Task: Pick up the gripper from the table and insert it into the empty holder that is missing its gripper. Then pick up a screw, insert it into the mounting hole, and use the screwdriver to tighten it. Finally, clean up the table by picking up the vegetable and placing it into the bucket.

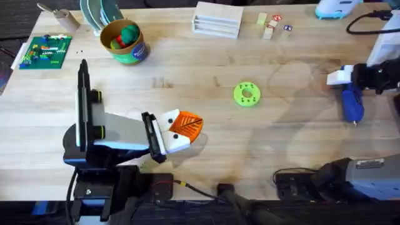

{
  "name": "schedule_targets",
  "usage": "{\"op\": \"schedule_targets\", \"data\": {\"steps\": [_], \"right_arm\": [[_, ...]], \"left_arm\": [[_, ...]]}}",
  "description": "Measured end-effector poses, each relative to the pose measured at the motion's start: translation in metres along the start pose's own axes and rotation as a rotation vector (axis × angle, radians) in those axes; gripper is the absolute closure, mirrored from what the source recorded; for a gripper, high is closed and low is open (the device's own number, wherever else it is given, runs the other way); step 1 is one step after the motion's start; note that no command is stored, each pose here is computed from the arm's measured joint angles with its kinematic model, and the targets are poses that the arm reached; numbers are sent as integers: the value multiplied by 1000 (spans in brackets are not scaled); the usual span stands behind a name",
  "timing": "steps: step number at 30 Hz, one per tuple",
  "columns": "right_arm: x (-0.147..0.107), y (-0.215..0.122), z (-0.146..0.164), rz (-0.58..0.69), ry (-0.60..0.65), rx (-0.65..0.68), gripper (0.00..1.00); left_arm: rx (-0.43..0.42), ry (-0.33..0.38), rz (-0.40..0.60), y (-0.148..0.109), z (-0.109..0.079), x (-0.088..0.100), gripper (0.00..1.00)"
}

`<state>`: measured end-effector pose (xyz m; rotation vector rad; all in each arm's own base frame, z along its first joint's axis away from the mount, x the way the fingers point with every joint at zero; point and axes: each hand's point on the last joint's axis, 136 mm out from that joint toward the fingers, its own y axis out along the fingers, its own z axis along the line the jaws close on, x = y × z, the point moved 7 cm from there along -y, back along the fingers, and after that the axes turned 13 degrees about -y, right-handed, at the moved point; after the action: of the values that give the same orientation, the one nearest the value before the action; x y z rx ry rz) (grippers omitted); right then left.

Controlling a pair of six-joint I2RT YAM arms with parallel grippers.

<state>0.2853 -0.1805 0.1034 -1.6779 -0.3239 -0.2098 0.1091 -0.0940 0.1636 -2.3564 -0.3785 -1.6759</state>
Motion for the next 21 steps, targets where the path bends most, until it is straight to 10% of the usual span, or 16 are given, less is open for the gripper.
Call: {"op": "schedule_targets", "data": {"steps": [13,21], "right_arm": [[4,4,-2,-24,-7,-5,158],[3,4,-9,-21,-18,-39,758]], "left_arm": [[0,0,0,0,0,0,986],[0,-1,0,0,0,0,986]]}}
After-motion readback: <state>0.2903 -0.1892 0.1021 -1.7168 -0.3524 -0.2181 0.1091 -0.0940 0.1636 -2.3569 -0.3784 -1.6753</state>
